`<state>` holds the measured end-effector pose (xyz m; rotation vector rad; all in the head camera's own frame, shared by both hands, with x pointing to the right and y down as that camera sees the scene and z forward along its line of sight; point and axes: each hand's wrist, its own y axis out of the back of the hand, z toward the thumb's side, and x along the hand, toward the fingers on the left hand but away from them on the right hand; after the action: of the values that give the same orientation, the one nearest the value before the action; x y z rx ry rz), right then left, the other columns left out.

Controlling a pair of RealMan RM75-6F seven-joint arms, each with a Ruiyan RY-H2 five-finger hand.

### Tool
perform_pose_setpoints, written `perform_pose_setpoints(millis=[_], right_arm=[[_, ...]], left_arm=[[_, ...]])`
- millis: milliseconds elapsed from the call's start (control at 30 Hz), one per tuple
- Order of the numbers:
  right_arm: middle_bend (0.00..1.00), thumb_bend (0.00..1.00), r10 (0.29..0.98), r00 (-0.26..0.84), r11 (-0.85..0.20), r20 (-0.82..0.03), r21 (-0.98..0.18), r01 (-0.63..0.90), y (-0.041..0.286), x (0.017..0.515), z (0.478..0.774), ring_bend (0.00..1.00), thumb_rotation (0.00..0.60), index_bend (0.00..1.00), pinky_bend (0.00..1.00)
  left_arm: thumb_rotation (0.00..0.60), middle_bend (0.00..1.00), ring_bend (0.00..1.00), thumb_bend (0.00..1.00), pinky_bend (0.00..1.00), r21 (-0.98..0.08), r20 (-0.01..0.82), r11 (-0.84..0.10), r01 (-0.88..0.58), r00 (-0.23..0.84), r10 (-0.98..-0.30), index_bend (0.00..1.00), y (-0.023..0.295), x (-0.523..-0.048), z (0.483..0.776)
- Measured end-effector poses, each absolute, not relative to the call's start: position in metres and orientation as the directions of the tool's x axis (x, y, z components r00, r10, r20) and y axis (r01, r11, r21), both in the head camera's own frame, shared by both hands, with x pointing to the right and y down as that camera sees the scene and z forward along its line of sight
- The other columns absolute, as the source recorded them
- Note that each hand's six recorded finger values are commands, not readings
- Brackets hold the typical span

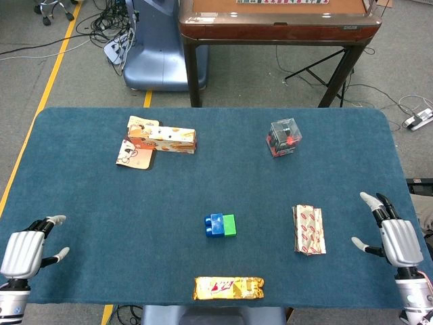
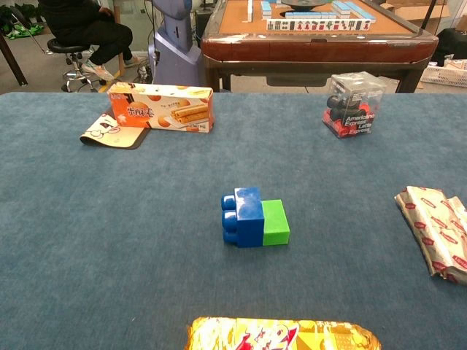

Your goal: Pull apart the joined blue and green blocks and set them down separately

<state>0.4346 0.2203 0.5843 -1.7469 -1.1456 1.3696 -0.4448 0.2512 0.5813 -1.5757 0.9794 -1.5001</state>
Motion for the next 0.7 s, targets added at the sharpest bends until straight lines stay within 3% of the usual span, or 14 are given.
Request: perform_pose_setpoints(millis=[233,433,533,700], right_arm=[[0.21,0.0,0.909,0.068,-0.414,-0.412,-0.869,0.271,0.223,0.44,0.584,0.26,0.6,0.11,0.48],[0.21,0.0,0.914,0.076,-0.403,-0.399,-0.872,0.277,0.215,0.441,0.58,0.27,0.6,0.11,0.49],[0.22,0.0,0.913,0.086,-0.406,-0.398,-0.871,0.276,0.213,0.439,0.58,0.27,0.6,0.11,0.49],[0.22,0.0,0.912,0.092,-0.408,-0.399,-0.87,0.276,0.211,0.439,0.581,0.27,0.6,0.11,0.49]], left_arm=[[0.6,0.43,0.44,0.01,0.67,-0.895,0.436,-0.44,-0.071,0.06,-0.898,0.34,0.246,-0.43,0.582],[0.6,0.68,0.62,0.01,0.88,-0.879,0.44,-0.457,-0.139,0.136,-0.888,0.27,0.239,-0.394,0.587],[0.6,0.76,0.69,0.01,0.93,-0.867,0.438,-0.471,-0.163,0.199,-0.877,0.27,0.234,-0.367,0.591],[0.6,0.98,0.9,0.01,1.0,-0.852,0.415,-0.483,-0.203,0.303,-0.858,0.27,0.222,-0.32,0.598]])
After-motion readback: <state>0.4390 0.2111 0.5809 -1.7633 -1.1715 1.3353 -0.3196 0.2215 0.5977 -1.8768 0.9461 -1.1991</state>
